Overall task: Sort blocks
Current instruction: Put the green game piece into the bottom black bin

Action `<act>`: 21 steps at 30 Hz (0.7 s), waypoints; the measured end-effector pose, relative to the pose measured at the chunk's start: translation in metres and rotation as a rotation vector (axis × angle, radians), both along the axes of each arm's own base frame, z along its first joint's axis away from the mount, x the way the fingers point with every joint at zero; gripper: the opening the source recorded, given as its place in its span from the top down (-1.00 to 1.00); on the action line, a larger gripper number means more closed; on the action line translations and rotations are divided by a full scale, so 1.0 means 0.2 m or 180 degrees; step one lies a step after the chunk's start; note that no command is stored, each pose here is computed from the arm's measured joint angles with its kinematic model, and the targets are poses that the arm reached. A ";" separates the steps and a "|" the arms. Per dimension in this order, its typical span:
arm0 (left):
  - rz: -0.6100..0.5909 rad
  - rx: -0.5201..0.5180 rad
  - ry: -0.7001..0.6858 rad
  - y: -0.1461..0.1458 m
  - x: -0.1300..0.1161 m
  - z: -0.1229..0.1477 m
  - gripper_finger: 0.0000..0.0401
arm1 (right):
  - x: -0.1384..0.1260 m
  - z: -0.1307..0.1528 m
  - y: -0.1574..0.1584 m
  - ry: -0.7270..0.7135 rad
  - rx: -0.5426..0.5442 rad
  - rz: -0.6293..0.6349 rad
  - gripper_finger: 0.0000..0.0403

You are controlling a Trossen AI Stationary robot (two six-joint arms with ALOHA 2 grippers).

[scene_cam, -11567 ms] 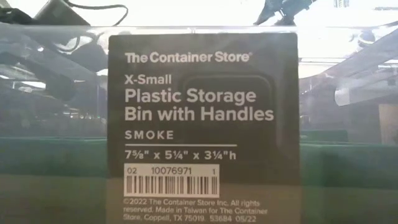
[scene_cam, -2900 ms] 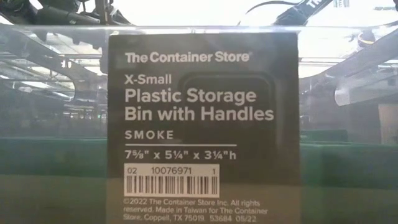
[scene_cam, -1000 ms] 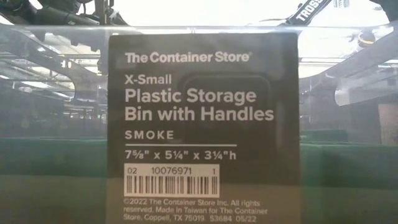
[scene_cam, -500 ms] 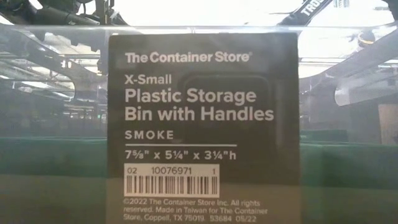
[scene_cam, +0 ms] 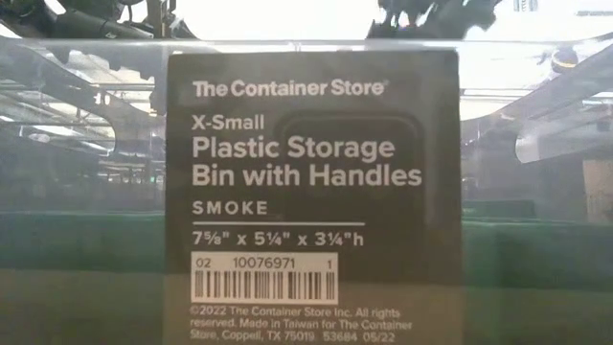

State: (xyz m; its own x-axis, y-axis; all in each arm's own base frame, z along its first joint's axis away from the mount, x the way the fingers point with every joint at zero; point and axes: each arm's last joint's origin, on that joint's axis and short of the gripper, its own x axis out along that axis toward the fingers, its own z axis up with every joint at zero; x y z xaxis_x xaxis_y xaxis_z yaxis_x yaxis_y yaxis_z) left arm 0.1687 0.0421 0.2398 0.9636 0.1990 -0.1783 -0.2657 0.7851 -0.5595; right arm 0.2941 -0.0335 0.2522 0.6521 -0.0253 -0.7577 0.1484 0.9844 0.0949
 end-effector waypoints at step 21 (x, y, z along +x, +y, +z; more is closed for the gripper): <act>-0.0004 0.0014 0.0025 0.00 0.00 0.00 -0.34 | 0.32 -0.01 0.90 -0.0266 0.0136 0.1296 0.63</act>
State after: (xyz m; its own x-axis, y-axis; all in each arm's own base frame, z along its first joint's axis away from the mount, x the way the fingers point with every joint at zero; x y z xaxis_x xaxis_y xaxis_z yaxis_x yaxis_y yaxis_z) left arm 0.1686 0.0421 0.2391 0.9624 0.1987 -0.1850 -0.2692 0.7879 -0.5538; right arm 0.3587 0.1472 0.2511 0.6616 0.2776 -0.6966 -0.2620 0.9560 0.1321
